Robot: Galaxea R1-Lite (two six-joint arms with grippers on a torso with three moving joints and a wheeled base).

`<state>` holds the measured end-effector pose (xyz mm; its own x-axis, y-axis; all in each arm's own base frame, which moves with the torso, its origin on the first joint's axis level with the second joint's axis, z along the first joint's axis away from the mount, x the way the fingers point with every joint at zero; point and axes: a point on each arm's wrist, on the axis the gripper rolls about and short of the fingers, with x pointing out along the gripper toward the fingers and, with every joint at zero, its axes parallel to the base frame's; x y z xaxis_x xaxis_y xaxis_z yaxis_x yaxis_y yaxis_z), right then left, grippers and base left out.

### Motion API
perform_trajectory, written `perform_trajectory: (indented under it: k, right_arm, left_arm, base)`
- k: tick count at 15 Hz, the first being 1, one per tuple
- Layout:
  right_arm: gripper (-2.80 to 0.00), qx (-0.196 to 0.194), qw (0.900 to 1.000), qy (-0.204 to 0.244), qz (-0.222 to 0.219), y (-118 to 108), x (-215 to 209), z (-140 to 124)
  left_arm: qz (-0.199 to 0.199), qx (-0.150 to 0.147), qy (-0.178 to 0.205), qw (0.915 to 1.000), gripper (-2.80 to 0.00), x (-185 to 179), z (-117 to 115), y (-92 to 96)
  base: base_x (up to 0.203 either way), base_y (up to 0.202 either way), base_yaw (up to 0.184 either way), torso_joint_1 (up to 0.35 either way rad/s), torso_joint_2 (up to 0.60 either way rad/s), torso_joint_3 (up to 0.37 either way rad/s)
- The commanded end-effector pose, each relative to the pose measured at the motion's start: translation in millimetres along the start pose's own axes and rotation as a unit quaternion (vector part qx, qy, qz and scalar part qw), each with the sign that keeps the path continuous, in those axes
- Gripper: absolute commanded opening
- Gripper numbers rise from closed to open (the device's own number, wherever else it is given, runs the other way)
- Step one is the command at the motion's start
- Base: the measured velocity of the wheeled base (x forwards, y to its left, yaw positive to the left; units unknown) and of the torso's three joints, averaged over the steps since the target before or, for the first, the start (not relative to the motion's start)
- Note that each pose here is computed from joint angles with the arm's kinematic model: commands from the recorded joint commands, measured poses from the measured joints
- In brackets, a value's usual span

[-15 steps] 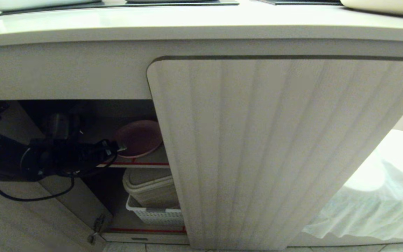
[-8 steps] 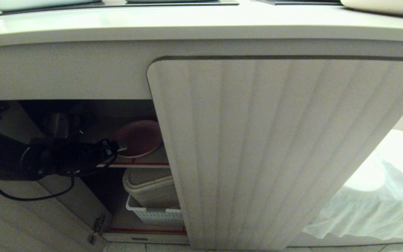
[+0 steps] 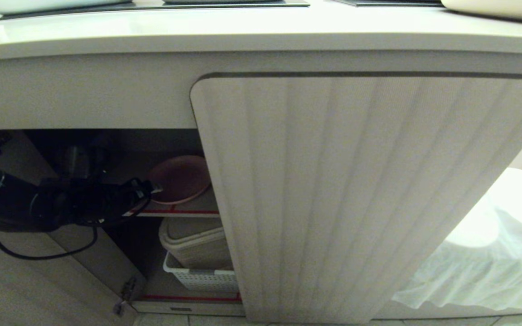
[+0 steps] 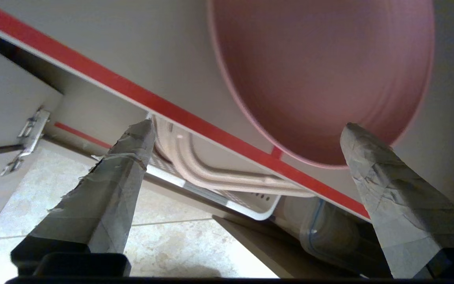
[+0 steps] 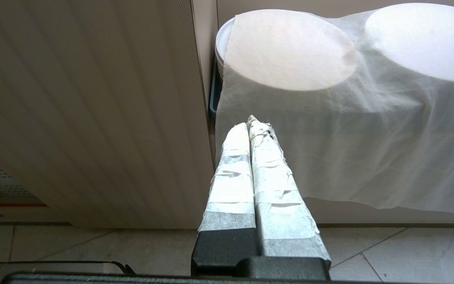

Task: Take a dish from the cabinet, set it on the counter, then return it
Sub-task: Take the plate from the cabinet

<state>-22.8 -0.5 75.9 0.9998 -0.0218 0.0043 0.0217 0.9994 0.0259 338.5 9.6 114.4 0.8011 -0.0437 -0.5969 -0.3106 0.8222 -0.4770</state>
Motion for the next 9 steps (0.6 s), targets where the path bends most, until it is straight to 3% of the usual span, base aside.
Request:
perform_trajectory:
  k: [1,9]
  right_arm:
    - [-2.8,0.0,1.0,0.0,0.0,0.0,0.0,0.0]
    - [-2.8,0.0,1.0,0.0,0.0,0.0,0.0,0.0]
  left_arm:
    - [0.0,-0.003,-0.001,1.0,0.0,0.4,-0.5,1.9]
    - [-0.013,-0.011,-0.02,0.9997,0.0,3.1,-3.1,3.8]
  base:
    - [0.0,0.0,0.0,0.0,0.0,0.0]
    - [0.0,0.0,0.0,0.0,0.0,0.0]
